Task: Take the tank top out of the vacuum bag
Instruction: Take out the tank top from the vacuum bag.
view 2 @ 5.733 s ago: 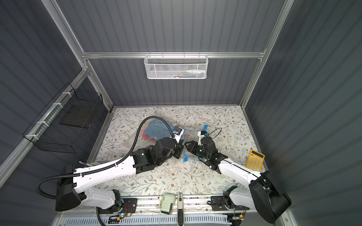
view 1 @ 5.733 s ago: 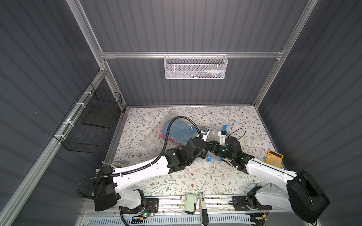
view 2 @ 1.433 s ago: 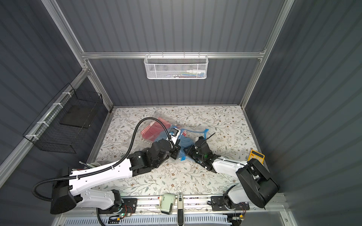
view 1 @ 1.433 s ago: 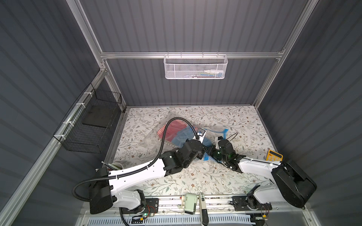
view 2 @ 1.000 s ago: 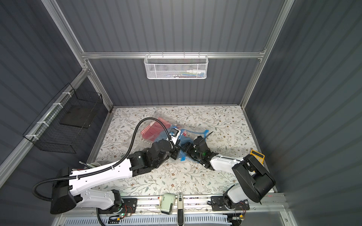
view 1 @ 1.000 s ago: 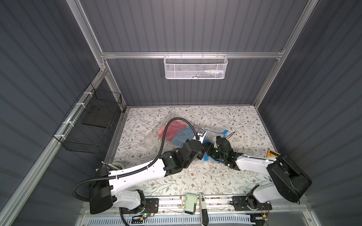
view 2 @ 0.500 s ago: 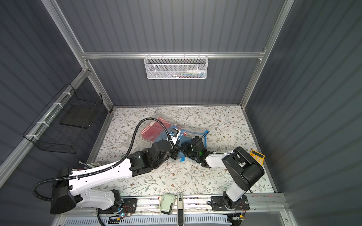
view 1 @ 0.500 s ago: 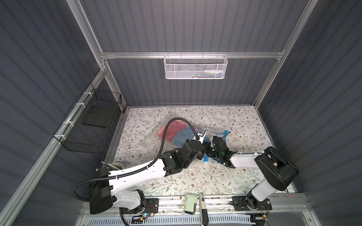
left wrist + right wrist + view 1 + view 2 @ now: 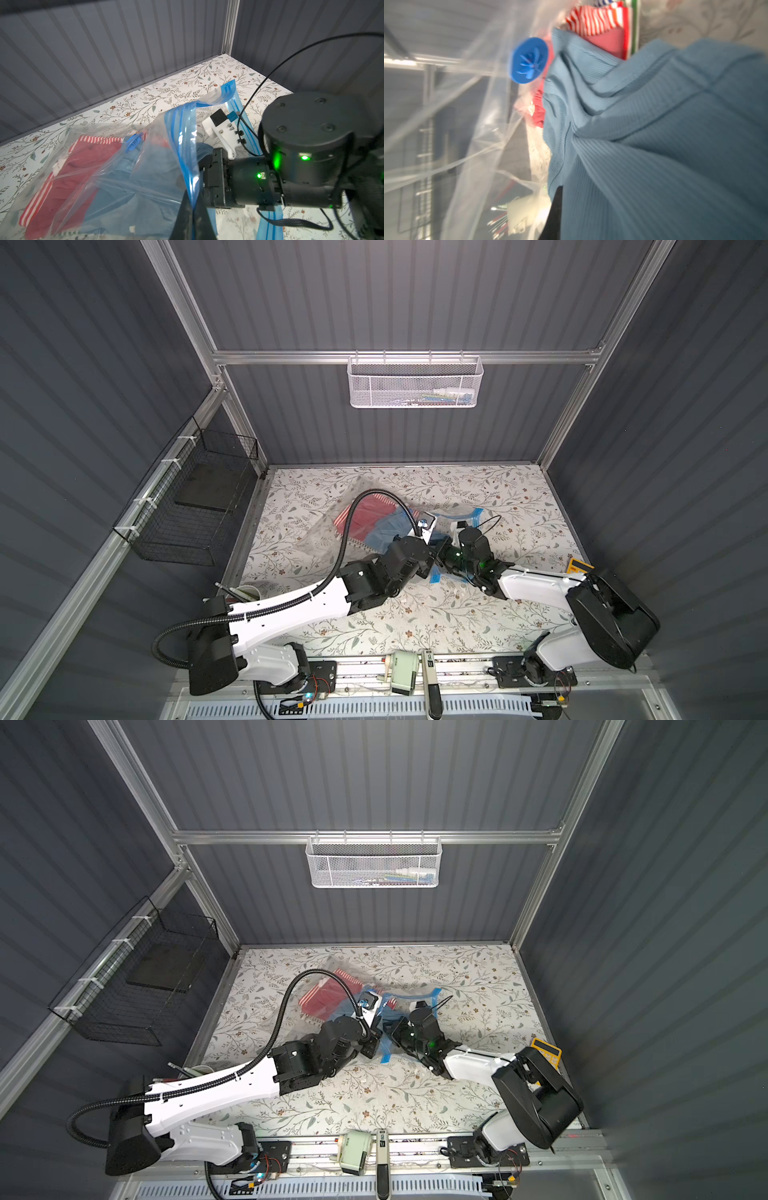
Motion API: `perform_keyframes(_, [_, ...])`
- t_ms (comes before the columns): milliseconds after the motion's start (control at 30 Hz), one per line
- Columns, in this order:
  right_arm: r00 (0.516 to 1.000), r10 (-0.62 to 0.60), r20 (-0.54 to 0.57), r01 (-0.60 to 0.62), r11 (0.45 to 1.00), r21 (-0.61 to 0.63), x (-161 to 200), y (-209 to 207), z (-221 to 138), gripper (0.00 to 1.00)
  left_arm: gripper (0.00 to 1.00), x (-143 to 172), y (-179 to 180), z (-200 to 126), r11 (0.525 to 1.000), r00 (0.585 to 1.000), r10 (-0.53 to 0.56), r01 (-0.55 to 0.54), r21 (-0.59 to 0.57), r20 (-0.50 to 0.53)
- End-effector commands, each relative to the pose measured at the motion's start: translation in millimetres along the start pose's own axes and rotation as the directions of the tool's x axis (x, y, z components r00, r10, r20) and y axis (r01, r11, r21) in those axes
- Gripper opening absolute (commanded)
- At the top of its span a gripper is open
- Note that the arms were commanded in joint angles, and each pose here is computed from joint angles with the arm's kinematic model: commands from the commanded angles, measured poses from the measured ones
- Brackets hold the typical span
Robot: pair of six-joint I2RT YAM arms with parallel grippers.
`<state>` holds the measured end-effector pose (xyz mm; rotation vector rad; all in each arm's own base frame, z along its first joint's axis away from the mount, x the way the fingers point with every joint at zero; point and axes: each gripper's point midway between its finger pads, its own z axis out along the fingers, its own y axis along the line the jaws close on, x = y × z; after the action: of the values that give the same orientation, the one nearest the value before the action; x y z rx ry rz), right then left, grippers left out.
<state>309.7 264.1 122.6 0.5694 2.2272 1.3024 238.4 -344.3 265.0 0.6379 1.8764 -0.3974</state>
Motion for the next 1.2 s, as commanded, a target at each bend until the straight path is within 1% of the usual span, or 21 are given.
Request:
perform_keyframes(0, [0.999,-0.031,0.006,0.031,0.999,0.013,2.2,4.5,-17.6,0.0,0.0,-15.5,6.5,-10.3,1.0,0.999,-0.003,0.004,-0.013,0.039])
perform_keyframes(200, [0.998,-0.064,0.017,0.064,0.998,0.027,0.3,17.1,-43.6,0.0,0.0,-12.4,5.9,-9.6,1.0,0.999,-0.005,0.006,-0.009,0.036])
perform_keyframes(333, [0.999,-0.036,0.022,0.035,0.998,0.045,0.7,18.0,-55.8,0.0,0.0,-11.1,4.6,-8.9,1.0,0.999,-0.012,0.012,-0.004,0.033])
perform_keyframes(367, [0.999,-0.031,0.034,0.03,0.999,0.032,-0.8,23.5,-63.4,0.0,0.0,-11.4,4.5,-9.0,1.0,0.999,-0.016,0.016,-0.002,0.035])
perform_keyframes(533, [0.996,-0.023,0.082,0.016,0.997,0.075,-7.0,23.6,-86.4,0.0,0.0,-16.4,3.2,-11.6,0.999,0.998,-0.03,0.03,0.011,0.058])
perform_keyframes(667, [0.994,-0.019,0.109,0.009,0.995,0.096,-11.8,29.7,-103.4,0.01,0.0,-16.3,2.7,-10.1,1.0,0.998,-0.024,0.024,0.011,0.054])
perform_keyframes(767, [0.992,-0.013,0.124,-0.001,0.994,0.111,-14.5,34.1,-113.5,0.02,0.0,-16.3,2.3,-9.8,1.0,0.998,-0.027,0.026,0.013,0.058])
perform_keyframes(900, [0.992,0.009,0.128,-0.029,0.987,0.155,-15.6,36.0,-125.1,0.0,0.0,-16.3,1.4,-9.8,0.999,0.997,-0.036,0.035,0.021,0.066])
perform_keyframes(1000, [0.99,-0.004,0.138,-0.017,0.988,0.154,-19.5,48.8,-136.4,0.0,0.0,-16.0,0.5,-10.5,0.999,0.997,-0.042,0.04,0.029,0.067])
perform_keyframes(1033, [0.99,-0.009,0.138,-0.015,0.985,0.171,-19.2,47.8,-141.2,0.0,0.0,-16.5,0.0,-11.0,0.999,0.997,-0.045,0.043,0.032,0.069])
perform_keyframes(1167, [0.981,-0.024,0.194,-0.01,0.985,0.171,-28.6,57.3,-161.4,0.0,0.0,-17.6,-1.1,-12.2,0.998,0.996,-0.052,0.049,0.042,0.075])
